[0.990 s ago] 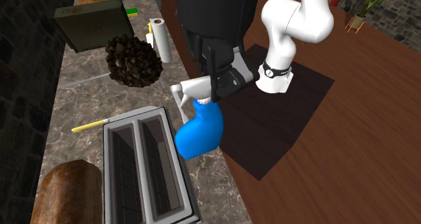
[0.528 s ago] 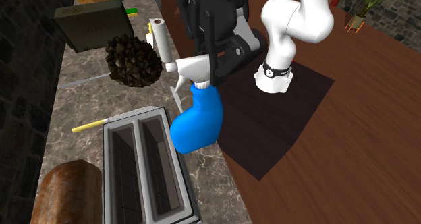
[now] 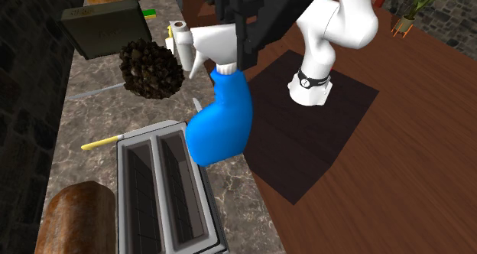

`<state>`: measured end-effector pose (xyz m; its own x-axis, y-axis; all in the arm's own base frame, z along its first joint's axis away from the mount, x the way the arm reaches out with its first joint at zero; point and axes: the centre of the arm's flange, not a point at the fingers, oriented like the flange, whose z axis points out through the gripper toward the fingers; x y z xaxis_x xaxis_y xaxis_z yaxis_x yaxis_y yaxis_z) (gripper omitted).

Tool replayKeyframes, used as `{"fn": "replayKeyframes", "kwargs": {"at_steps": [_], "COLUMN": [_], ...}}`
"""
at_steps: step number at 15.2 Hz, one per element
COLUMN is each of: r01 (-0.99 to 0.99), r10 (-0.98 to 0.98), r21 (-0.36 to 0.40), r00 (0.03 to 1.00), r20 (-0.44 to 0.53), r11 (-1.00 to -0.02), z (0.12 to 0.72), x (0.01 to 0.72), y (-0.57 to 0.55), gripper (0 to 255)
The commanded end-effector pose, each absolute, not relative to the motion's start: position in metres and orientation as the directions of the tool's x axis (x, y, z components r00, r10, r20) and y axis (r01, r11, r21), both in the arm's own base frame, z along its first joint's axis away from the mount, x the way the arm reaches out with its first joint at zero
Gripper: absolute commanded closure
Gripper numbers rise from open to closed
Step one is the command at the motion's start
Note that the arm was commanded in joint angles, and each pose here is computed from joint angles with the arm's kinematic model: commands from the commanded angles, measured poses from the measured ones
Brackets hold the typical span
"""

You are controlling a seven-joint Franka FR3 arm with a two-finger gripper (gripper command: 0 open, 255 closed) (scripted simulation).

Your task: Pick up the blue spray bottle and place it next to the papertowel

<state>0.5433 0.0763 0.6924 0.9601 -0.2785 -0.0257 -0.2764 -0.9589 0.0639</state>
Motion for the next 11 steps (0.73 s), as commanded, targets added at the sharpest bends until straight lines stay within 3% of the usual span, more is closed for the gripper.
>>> {"fn": "replayKeyframes", "kwargs": {"at_steps": [1,11], "r01": [-0.277,-0.277], "r10": [-0.279,-0.279], "r21": [0.064,0.064], "r00": [0.960,0.960], "r20": [-0.026,-0.026], "r11": [-0.959,-0.959], "z": [0.703,0.739], "x": [0.542,0.524], "y": [0.077,0.042], "gripper": [255,255]}}
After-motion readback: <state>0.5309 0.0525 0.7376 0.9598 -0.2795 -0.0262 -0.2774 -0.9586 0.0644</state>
